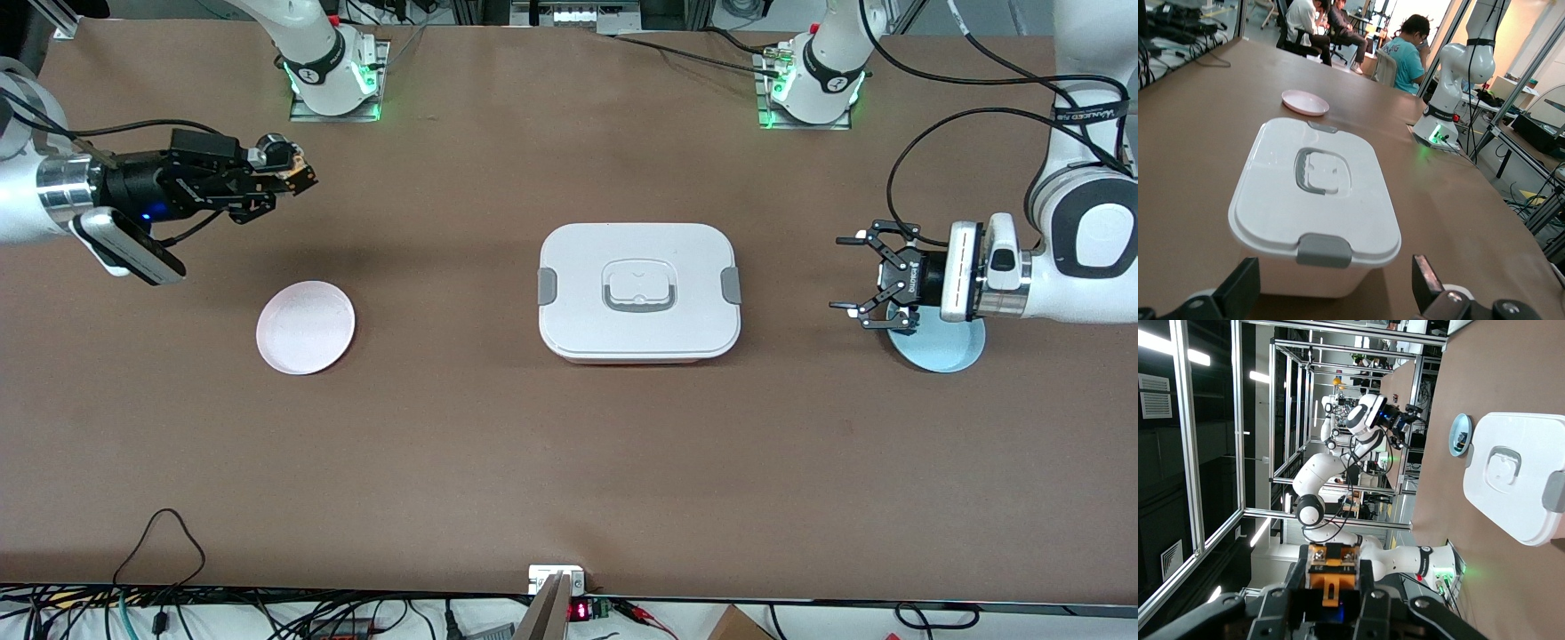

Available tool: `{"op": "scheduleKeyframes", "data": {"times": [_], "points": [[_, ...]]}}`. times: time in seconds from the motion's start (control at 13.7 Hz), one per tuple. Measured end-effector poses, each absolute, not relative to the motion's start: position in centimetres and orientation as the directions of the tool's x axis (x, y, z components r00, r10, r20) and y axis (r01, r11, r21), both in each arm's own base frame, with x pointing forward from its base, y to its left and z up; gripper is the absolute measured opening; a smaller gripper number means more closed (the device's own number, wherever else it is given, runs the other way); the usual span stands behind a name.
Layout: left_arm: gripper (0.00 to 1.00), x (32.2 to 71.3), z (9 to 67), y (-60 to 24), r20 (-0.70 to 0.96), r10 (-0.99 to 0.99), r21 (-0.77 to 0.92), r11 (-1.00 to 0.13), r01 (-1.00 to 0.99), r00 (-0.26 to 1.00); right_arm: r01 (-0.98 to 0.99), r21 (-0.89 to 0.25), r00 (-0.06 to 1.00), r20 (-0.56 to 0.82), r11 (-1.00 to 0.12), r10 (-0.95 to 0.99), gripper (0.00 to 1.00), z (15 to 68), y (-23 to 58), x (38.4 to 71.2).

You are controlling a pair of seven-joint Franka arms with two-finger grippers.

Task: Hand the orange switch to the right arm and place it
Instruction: 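Move the right gripper aside while the left gripper returns to rest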

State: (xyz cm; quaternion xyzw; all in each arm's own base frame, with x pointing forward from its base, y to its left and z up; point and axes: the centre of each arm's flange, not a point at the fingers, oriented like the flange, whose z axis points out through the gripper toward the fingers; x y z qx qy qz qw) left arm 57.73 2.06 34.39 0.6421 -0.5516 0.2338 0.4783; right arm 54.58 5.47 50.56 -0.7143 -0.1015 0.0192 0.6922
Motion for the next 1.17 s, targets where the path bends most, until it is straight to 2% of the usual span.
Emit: {"op": "scheduleKeyframes", "data": {"times": [0.29,0.58,0.73,0.88,1.17], "points": [[1.0,57.4,34.3,4.0,0.67,-0.599,0.508,-0.062,-0.859,0.439,0.129,-0.992,0.978,0.125,-0.009,0.166,0.34,51.3,3.9,54.2],[1.0,57.4,35.7,7.8,0.416,-0.679,0.608,-0.287,-0.74,0.605,0.128,-0.992,0.978,0.124,-0.011,0.167,0.34,51.2,3.7,54.1],[1.0,57.9,37.2,9.0,0.251,-0.673,0.621,-0.439,-0.649,0.696,0.125,-0.992,0.976,0.117,-0.034,0.182,0.34,51.0,3.6,53.9],[1.0,58.6,39.6,9.8,0.09,-0.631,0.576,-0.598,-0.557,0.77,0.129,-0.982,0.968,0.094,-0.141,0.234,0.34,50.5,3.2,53.6],[1.0,58.9,45.1,9.9,-0.146,-0.508,0.365,-0.825,-0.431,0.849,0.142,-0.853,0.952,-0.021,-0.502,0.305,0.34,51.2,0.5,53.5]]}}
